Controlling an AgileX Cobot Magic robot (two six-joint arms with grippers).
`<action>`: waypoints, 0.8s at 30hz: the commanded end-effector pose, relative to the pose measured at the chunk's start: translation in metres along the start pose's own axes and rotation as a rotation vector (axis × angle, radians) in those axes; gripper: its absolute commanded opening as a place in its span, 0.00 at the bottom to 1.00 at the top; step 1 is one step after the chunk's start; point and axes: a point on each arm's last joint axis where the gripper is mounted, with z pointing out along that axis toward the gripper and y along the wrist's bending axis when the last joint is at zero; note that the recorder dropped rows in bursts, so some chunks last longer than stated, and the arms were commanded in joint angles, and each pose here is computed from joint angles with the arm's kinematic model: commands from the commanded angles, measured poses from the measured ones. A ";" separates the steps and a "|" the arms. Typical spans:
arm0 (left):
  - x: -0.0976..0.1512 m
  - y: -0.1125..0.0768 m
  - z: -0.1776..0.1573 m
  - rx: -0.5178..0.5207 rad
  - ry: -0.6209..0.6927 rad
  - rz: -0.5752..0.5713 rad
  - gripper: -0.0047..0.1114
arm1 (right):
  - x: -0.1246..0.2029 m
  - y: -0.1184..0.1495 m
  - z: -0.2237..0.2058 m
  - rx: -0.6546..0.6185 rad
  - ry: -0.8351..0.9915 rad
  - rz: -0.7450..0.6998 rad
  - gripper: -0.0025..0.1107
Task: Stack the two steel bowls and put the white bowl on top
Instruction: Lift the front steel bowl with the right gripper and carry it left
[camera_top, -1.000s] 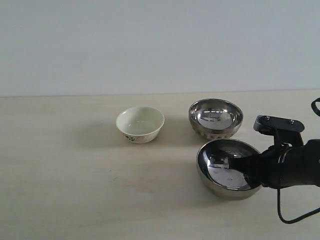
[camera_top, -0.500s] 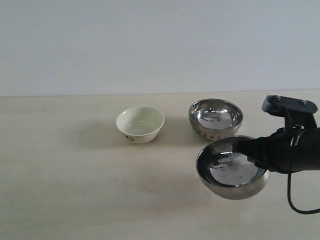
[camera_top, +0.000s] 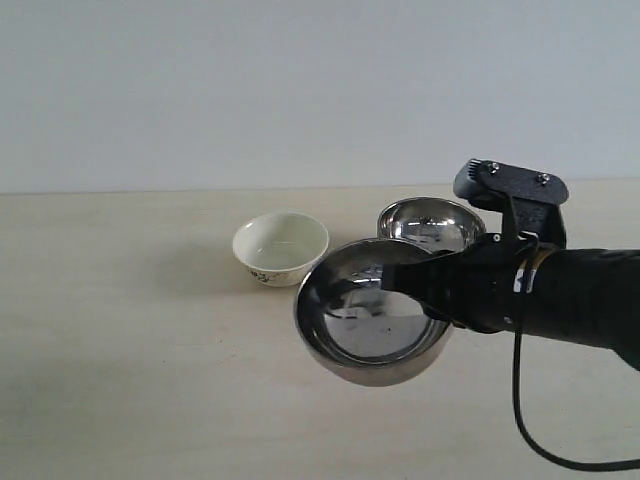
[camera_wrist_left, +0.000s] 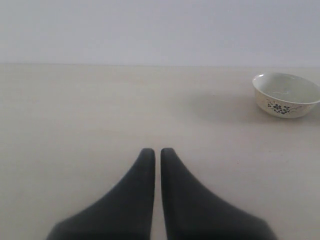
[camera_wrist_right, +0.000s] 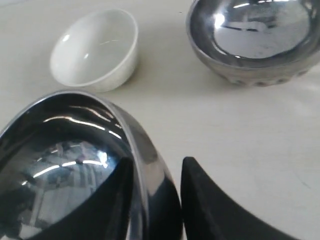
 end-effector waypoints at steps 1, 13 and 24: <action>0.000 0.000 0.000 0.005 -0.007 -0.004 0.07 | 0.002 0.017 0.003 -0.070 -0.045 0.023 0.02; 0.000 0.000 0.000 0.005 -0.007 -0.004 0.07 | 0.016 0.043 0.049 -0.097 0.043 0.035 0.02; 0.000 0.000 0.000 0.005 -0.007 -0.004 0.07 | 0.041 0.033 0.080 -0.039 0.135 0.028 0.02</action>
